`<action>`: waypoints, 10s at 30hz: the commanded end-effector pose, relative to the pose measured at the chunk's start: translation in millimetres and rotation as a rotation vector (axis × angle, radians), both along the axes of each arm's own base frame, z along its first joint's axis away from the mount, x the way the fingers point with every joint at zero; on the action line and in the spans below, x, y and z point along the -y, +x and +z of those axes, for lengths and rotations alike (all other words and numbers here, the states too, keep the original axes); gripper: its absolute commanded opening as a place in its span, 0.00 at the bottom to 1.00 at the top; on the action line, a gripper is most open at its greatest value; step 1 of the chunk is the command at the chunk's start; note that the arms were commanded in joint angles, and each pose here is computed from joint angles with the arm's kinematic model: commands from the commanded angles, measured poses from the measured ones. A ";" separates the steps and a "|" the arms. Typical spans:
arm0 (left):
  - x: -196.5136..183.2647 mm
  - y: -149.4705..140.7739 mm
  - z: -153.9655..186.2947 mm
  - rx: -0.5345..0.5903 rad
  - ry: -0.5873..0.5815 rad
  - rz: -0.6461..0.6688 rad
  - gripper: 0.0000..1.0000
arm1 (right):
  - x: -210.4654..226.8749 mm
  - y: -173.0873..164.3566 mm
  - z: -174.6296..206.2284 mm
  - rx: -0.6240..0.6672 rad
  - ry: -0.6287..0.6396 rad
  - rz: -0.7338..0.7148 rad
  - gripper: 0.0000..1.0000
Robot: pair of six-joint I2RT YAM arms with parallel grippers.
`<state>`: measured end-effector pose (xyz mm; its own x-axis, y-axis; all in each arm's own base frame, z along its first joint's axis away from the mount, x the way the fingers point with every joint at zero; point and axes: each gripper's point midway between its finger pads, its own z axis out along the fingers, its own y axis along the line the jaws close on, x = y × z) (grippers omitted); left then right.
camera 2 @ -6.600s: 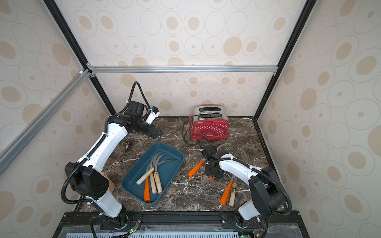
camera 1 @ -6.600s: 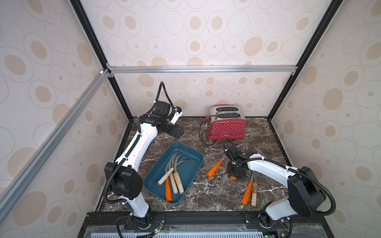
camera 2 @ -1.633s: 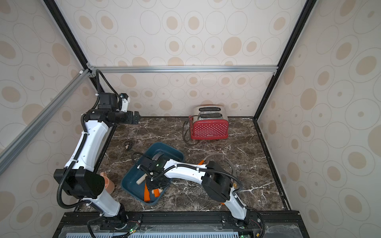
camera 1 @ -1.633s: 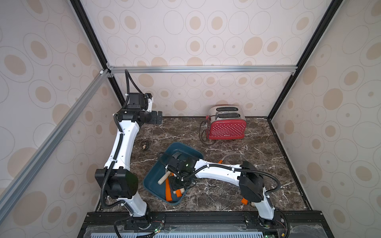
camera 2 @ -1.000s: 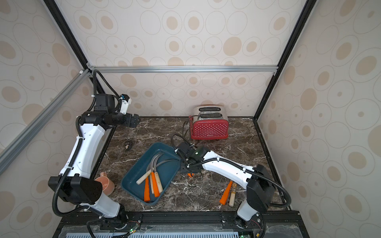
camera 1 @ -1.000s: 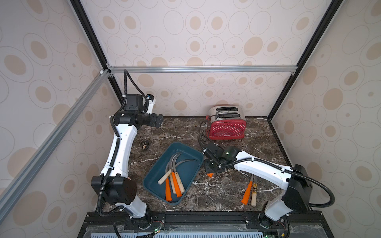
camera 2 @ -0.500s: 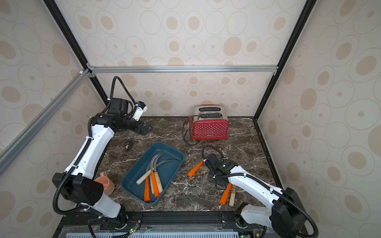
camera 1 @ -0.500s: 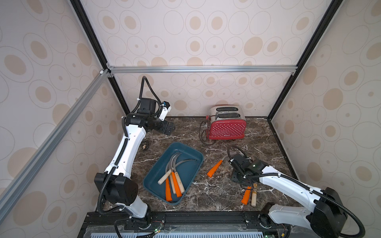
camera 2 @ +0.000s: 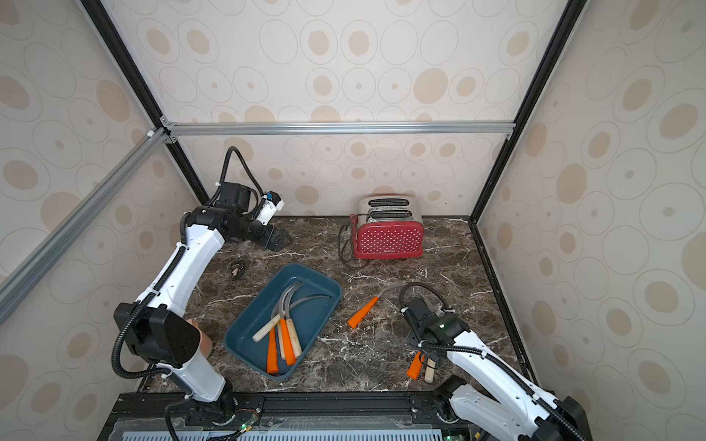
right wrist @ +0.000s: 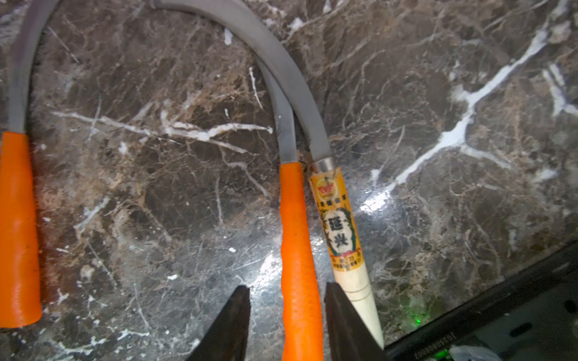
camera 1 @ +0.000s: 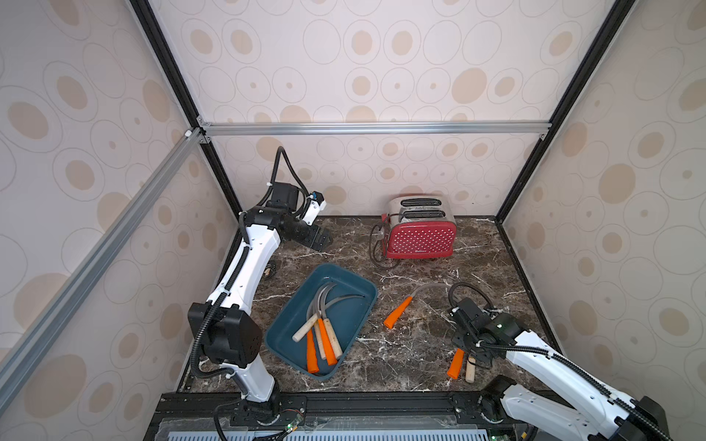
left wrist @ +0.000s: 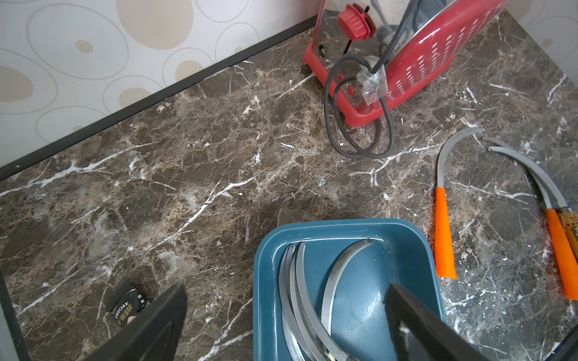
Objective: Put small sickles into storage boxes
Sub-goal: Pick up the sickle at the center of the board, then place the sickle in the storage box.
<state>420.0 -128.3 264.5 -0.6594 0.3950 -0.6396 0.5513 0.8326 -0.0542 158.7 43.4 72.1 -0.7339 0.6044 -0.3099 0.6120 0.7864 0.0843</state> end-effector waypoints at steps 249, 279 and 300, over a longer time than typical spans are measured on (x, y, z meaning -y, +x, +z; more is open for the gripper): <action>-85.4 23.2 54.9 0.241 0.126 0.311 0.99 | -391.1 32.8 2.8 -0.177 0.405 0.726 0.37; -64.8 10.8 74.7 0.221 0.042 0.221 0.99 | -349.0 65.3 54.0 -0.086 0.154 0.877 0.43; -65.8 13.5 76.5 0.229 0.050 0.221 0.99 | -274.0 95.6 93.4 0.027 0.059 0.795 0.44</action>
<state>444.1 -66.1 327.7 -0.5933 0.2836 -0.7534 0.3494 0.9339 0.0764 249.2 345.1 152.8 -0.9548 -0.0911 -0.2830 -0.1508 0.9687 0.1971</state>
